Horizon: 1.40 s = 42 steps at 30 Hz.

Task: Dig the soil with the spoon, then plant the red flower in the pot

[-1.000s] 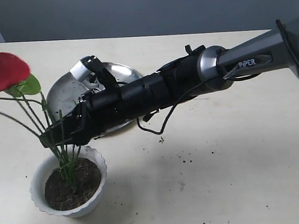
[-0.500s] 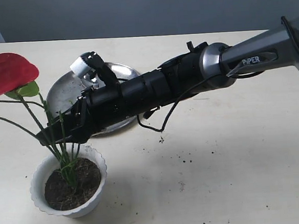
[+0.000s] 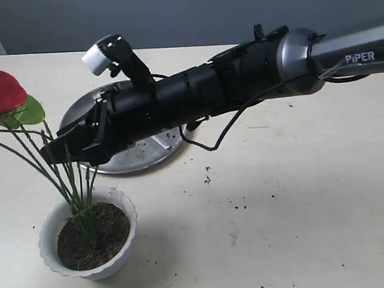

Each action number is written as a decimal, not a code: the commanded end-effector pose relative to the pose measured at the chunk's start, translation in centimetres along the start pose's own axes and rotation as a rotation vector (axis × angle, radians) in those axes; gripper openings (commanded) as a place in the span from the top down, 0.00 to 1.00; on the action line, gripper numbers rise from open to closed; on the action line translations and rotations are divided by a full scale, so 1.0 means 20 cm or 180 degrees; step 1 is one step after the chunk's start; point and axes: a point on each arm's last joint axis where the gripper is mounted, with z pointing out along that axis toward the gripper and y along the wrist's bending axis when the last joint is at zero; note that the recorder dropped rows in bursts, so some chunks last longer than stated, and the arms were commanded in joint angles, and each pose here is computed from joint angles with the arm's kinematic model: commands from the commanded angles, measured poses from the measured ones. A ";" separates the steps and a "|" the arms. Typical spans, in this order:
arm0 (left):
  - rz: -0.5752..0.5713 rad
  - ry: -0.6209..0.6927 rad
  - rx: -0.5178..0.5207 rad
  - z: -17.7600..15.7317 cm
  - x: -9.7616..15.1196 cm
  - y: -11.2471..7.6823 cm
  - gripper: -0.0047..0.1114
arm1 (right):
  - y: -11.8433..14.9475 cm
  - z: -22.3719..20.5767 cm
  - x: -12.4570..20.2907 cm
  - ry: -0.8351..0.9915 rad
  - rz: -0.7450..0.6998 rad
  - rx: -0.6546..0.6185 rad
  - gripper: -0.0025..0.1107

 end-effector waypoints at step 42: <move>-0.0018 -0.0029 0.0002 0.00 0.00 0.00 0.96 | 0.42 -1.08 -0.10 -0.0859 0.0235 0.3597 0.98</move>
